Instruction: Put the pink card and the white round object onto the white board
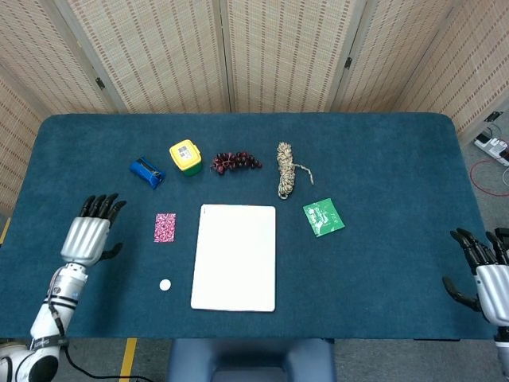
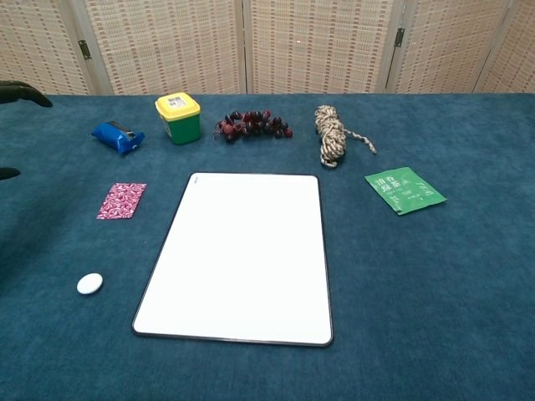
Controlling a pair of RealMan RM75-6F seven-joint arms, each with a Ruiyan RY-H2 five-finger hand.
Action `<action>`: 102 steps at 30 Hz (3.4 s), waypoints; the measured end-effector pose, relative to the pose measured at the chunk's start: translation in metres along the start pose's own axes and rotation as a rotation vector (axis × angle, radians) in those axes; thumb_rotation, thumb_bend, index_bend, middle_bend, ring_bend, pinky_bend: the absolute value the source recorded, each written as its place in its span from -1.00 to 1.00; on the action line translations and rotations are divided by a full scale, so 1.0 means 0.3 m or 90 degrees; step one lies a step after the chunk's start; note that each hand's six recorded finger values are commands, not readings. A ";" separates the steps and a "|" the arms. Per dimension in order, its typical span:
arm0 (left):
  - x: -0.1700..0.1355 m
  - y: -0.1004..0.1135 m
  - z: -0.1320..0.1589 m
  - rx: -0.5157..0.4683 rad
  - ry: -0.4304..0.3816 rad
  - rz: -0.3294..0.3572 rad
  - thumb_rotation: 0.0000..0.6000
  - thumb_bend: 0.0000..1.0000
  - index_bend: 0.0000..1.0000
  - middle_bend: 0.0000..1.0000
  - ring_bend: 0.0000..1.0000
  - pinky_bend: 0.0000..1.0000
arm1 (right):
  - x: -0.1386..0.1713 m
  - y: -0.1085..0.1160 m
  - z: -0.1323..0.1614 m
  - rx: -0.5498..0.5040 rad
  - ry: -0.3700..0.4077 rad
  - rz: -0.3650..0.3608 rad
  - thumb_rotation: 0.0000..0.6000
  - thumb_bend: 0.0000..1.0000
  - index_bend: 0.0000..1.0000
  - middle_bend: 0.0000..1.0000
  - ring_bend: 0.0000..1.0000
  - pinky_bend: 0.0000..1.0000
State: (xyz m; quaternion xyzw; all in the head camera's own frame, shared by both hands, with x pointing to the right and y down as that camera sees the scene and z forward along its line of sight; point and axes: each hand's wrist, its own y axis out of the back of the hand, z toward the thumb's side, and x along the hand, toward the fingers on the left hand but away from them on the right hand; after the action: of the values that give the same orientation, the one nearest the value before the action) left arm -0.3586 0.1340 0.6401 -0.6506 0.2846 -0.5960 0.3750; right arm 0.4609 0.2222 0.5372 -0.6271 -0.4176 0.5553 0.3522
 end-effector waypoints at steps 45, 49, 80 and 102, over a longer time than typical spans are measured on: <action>0.284 -0.227 0.232 0.039 0.007 -0.236 1.00 -0.37 -0.70 -1.00 -1.00 -1.00 | -0.012 -0.005 -0.044 0.000 -0.022 0.002 1.00 -0.30 -0.78 -0.72 -0.57 -0.96; 0.285 -0.232 0.224 0.031 0.013 -0.240 1.00 -0.37 -0.69 -1.00 -1.00 -1.00 | -0.010 -0.003 -0.046 -0.001 -0.022 0.000 1.00 -0.30 -0.77 -0.72 -0.57 -0.96; 0.298 -0.236 0.222 0.022 0.018 -0.223 1.00 -0.35 -0.49 -1.00 -1.00 -1.00 | -0.011 -0.007 -0.038 0.000 -0.018 0.003 1.00 -0.30 -0.74 -0.72 -0.57 -0.96; 0.256 -0.117 0.566 0.037 -0.169 -0.166 1.00 -0.35 -0.49 -0.99 -1.00 -1.00 | 0.002 -0.003 -0.048 0.006 -0.031 0.003 1.00 -0.30 -0.74 -0.72 -0.57 -0.96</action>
State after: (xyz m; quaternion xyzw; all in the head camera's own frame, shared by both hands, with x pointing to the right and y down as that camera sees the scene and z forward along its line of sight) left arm -0.1834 0.1159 0.7109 -0.7438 0.1289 -0.5562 0.3476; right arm 0.4750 0.2235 0.5396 -0.6128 -0.4219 0.5732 0.3433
